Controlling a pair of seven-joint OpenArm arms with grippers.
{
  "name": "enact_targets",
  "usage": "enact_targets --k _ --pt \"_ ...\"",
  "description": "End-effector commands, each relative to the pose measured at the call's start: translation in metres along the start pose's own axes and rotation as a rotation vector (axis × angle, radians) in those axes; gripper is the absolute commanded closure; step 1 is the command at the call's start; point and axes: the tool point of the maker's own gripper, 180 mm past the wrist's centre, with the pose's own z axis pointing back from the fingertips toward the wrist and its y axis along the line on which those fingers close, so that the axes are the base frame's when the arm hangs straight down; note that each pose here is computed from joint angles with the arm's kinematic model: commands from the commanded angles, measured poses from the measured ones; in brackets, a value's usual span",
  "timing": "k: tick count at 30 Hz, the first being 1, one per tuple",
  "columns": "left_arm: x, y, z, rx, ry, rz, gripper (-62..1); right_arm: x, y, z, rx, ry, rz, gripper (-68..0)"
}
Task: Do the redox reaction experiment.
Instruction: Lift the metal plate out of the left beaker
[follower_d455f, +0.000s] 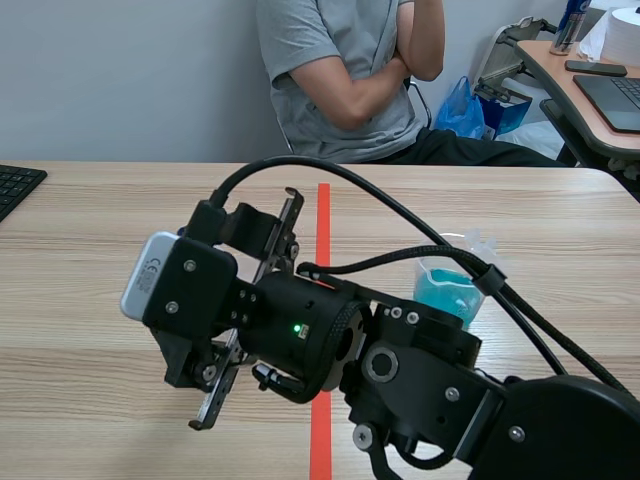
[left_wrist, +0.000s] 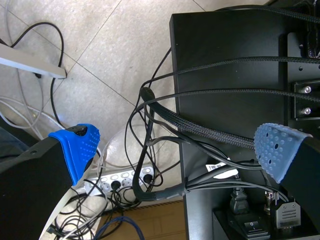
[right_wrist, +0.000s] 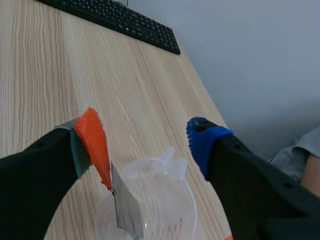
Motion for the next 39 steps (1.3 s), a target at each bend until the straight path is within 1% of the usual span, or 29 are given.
enact_targets --k 1,3,6,8,10,15,18,25,27,35,39 --pt "0.005 0.001 0.002 0.000 -0.020 -0.002 -62.3 0.013 -0.011 -0.002 -0.025 -0.054 0.013 -31.2" --pt "0.004 0.001 0.002 0.000 -0.019 -0.002 -62.3 0.016 -0.015 -0.001 -0.049 -0.072 0.020 -26.7" --pt "0.004 0.001 0.002 0.000 -0.019 -0.002 -62.3 0.016 -0.016 -0.001 -0.052 -0.070 0.020 -19.0" --pt "0.004 0.001 0.002 0.000 -0.019 -0.002 -62.3 0.012 -0.016 -0.001 -0.052 -0.050 0.020 -13.5" --pt "0.004 0.001 0.002 0.000 -0.019 -0.002 -62.3 0.007 -0.018 -0.001 -0.057 -0.024 0.020 -10.5" --pt "0.004 0.001 0.002 0.001 -0.019 -0.002 -62.3 0.002 -0.027 0.001 -0.082 -0.006 0.022 -5.8" --pt "0.004 0.001 0.002 0.001 -0.019 -0.002 -62.3 0.001 -0.036 0.003 -0.102 -0.003 0.023 -1.0" --pt "0.004 0.001 0.002 0.000 -0.019 -0.001 -62.3 0.006 -0.055 0.007 -0.140 0.002 0.034 -1.1" --pt "0.004 0.001 0.002 0.000 -0.019 -0.001 -62.3 0.006 -0.057 0.007 -0.130 0.009 0.007 -1.1" --pt "0.004 0.001 0.002 0.000 -0.019 -0.001 -62.3 0.010 -0.065 0.011 -0.079 0.012 -0.186 -1.1" --pt "0.004 0.001 0.002 0.000 -0.019 -0.001 -62.3 0.008 -0.073 0.010 -0.062 0.030 -0.267 -1.1"
